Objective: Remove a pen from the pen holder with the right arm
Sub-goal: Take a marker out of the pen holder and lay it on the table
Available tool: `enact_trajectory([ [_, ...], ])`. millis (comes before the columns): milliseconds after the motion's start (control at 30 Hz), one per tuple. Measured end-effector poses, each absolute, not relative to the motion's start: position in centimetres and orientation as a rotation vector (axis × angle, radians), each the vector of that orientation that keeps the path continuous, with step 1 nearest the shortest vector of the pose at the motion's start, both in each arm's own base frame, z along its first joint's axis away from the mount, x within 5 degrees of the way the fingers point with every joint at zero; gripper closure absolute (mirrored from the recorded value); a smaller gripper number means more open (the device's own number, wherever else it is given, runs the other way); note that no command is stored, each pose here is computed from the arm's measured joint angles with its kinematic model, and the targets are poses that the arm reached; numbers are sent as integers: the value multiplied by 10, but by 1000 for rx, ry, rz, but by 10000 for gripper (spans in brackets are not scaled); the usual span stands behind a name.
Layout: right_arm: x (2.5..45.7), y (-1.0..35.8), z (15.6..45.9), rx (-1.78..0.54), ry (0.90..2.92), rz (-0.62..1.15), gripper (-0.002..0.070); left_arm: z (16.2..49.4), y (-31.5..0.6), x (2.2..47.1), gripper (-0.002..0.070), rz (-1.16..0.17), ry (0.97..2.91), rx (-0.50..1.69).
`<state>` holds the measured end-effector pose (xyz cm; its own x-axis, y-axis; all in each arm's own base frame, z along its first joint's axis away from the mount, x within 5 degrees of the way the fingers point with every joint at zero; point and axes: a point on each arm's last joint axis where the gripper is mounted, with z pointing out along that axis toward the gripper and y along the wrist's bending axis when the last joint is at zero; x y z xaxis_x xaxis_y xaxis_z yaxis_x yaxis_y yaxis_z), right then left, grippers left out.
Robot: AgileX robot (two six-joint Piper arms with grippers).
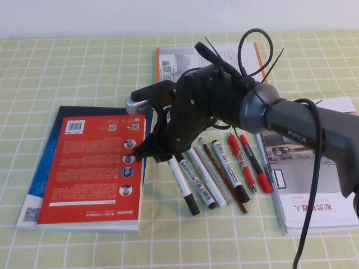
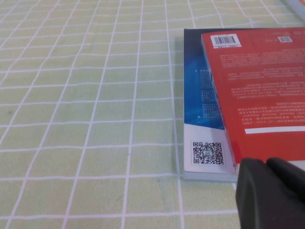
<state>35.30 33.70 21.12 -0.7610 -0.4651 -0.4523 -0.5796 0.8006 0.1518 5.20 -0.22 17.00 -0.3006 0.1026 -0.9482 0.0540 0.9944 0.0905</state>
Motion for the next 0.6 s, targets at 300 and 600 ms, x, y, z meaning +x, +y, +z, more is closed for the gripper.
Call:
enact_trajectory([
  [300,356,335,205,-817,2584,338,381,170,-2,52,680,48,1877,113],
  [600,325,313,260,-824,2537,350,482,170,-2,52,680,48,1877,113],
])
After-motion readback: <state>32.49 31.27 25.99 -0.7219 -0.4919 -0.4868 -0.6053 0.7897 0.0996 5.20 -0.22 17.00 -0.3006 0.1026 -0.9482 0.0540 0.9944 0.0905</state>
